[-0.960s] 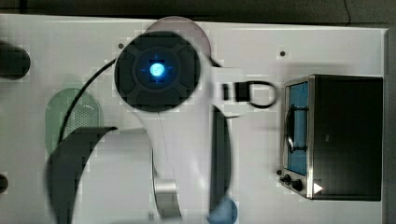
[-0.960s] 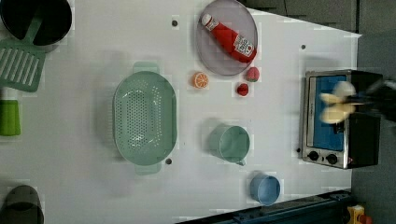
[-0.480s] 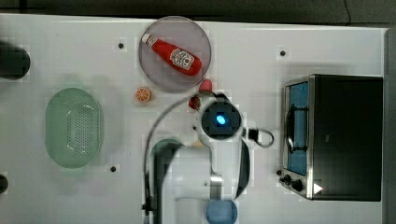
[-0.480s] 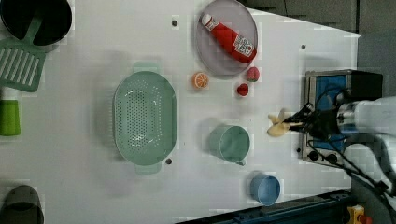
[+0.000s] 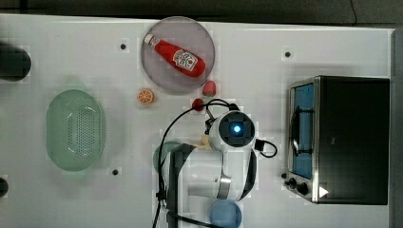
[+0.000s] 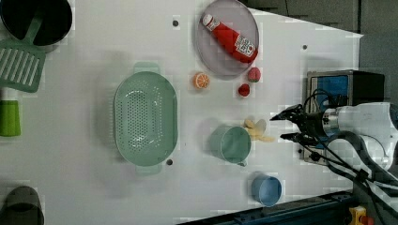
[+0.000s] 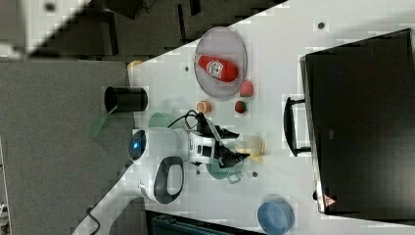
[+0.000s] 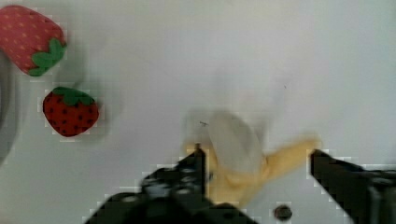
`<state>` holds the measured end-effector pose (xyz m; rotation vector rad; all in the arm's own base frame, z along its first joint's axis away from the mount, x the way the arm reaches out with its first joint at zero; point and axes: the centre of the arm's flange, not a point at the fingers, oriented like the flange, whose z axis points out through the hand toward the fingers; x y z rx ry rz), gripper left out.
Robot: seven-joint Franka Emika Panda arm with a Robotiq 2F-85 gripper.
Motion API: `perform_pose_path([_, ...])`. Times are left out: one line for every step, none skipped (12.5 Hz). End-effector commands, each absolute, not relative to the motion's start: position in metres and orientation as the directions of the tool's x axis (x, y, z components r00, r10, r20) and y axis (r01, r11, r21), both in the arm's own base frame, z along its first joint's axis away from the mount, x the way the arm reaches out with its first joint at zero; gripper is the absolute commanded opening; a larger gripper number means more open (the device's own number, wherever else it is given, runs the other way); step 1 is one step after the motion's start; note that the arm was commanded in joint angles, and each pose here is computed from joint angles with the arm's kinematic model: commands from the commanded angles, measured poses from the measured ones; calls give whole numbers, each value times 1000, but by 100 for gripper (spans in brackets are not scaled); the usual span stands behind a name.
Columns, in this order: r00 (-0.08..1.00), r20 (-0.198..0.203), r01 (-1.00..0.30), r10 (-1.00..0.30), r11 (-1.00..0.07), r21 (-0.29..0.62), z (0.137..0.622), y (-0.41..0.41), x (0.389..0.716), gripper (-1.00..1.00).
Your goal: Pick banana from oven and place on table.
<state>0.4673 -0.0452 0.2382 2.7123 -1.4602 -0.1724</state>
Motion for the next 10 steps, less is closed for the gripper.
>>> perform_pose_path([530, -8, -848, -848, -530, 17, 277, -36, 492, 99])
perform_pose_path([532, 11, -847, -847, -532, -16, 298, -35, 501, 100])
perform_pose_path([534, 19, -844, -845, -535, -38, 326, -34, 508, 100])
perform_pose_path([538, 15, -842, -843, -538, -45, 361, -33, 512, 100])
perform_pose_path([541, 1, -840, -841, -541, -40, 399, -32, 513, 100])
perform_pose_path([545, -8, -838, -839, -544, -41, 440, -31, 512, 100])
perform_pose_path([547, -8, -836, -837, -546, -51, 483, -32, 508, 100])
perform_pose_path([552, 0, -832, -834, -550, -72, 524, -31, 502, 100])
perform_pose_path([556, -3, -829, -831, -554, -75, 560, -30, 492, 100])
perform_pose_path([559, -15, -828, -829, -557, -65, 588, -31, 479, 100])
